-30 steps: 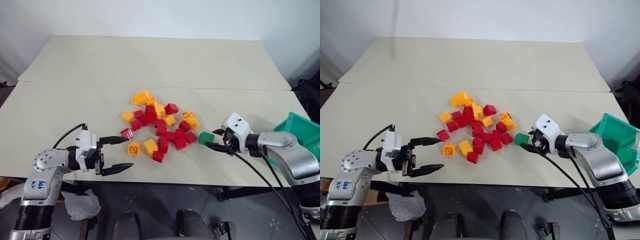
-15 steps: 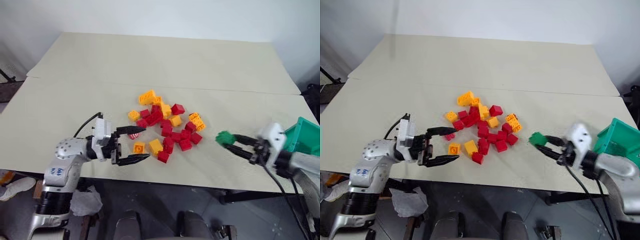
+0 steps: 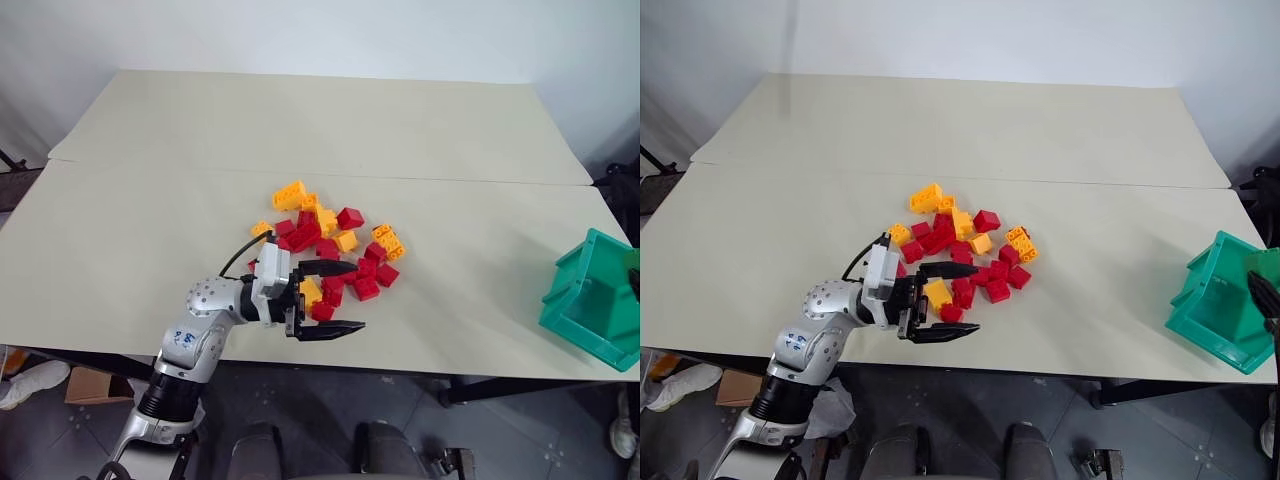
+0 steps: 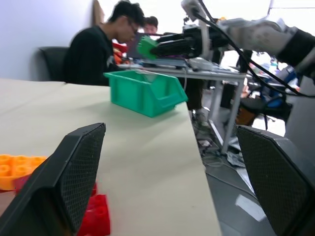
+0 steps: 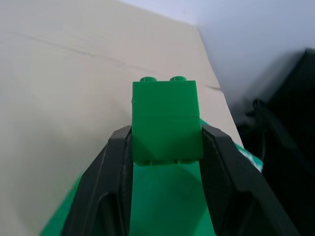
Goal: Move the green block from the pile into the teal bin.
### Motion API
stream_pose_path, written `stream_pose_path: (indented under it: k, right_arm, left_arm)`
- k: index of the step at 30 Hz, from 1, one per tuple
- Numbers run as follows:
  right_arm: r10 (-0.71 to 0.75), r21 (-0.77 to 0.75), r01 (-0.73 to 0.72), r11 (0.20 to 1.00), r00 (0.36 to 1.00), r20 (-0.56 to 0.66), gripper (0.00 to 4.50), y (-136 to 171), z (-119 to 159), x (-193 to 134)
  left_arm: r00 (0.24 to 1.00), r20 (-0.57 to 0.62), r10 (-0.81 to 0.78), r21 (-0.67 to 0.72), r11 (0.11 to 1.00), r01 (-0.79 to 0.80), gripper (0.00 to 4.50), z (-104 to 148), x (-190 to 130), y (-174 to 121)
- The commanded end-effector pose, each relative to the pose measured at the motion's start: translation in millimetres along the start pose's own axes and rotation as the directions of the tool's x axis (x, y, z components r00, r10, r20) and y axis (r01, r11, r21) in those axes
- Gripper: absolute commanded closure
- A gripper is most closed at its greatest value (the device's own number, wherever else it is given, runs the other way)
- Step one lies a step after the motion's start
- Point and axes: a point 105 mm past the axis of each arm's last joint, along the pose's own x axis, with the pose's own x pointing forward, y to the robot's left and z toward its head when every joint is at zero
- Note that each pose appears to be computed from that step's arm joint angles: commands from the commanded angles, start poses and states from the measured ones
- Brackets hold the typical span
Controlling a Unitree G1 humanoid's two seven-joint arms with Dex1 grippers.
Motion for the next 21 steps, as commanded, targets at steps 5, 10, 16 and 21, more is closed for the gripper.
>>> stream_pose_path:
  k: [5,10,16,21]
  right_arm:
    - [-0.064,0.036,0.068,0.997,0.993,-0.097,2.28,-21,-10,20]
    - [-0.090,0.011,0.092,0.996,0.990,-0.112,0.59,-30,-11,27]
    - [0.030,0.006,-0.030,1.000,1.000,0.006,0.02,-13,12,34]
    - [0.396,-0.067,-0.392,0.918,0.884,0.248,0.02,50,55,26]
  left_arm:
    - [1.000,-0.018,-0.009,0.068,0.998,0.010,0.00,5,2,3]
    - [1.000,-0.012,0.027,0.078,0.997,-0.026,0.00,8,-4,7]
    - [0.996,-0.039,0.082,0.111,0.991,-0.077,0.00,7,-18,15]
    - [0.969,-0.133,0.208,0.112,0.975,-0.194,0.00,0,-52,29]
